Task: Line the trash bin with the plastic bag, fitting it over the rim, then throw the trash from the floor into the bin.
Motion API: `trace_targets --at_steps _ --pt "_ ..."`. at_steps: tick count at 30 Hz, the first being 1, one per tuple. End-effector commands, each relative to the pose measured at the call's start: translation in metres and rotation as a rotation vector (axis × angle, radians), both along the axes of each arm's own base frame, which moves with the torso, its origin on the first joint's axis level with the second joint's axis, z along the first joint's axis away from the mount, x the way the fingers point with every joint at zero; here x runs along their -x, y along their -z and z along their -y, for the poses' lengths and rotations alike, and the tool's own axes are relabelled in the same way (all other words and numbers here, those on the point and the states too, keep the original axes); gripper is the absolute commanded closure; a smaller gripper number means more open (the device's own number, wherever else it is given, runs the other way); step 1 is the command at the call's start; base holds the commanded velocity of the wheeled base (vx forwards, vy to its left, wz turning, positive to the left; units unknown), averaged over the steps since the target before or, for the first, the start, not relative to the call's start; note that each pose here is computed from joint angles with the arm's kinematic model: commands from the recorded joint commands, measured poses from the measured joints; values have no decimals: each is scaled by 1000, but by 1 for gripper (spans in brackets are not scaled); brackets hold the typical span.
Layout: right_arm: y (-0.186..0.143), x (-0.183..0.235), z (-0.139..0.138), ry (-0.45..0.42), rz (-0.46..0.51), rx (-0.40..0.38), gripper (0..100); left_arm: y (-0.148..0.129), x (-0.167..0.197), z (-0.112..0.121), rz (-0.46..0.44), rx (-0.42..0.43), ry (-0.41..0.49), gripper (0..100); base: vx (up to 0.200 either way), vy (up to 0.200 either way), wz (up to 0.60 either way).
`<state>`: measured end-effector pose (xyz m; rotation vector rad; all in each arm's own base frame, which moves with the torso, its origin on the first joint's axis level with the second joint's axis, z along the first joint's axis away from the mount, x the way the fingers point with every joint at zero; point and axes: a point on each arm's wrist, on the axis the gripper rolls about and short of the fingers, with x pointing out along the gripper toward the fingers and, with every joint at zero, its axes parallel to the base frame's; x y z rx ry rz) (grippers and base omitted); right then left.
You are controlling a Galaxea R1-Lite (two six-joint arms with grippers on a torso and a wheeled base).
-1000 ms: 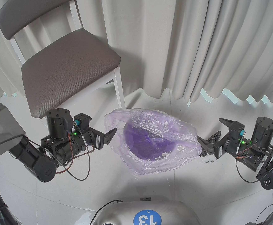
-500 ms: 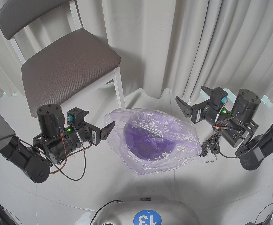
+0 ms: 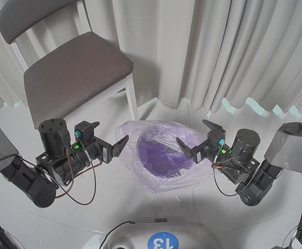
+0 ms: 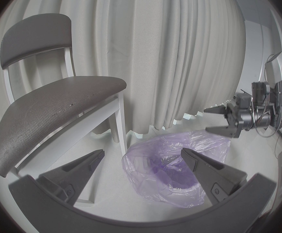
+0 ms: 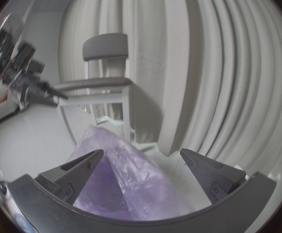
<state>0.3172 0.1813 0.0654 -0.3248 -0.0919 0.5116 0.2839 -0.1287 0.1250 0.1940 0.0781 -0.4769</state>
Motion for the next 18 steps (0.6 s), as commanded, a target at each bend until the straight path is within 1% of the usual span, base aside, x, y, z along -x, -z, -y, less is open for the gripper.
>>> trace_targets --at_steps 1,4,7,11,15,18 --pt "30 2 6 -20 -59 87 0 7 -1 2 -18 -12 3 0 0 0 0" --pt "33 2 19 4 -38 176 0 8 -2 3 -19 -15 2 0 0 0 0" --pt "30 -2 30 35 -7 221 0 8 -3 2 -18 -14 -3 0 0 0 0" --pt "25 -4 37 52 5 225 0 9 -3 3 -22 -16 -4 0 0 0 0" --pt "28 -1 40 53 -10 239 0 12 -5 3 -28 -22 -8 0 0 0 0" --pt "32 -2 41 55 -9 262 0 14 -6 3 -21 -46 -14 0 0 0 0"
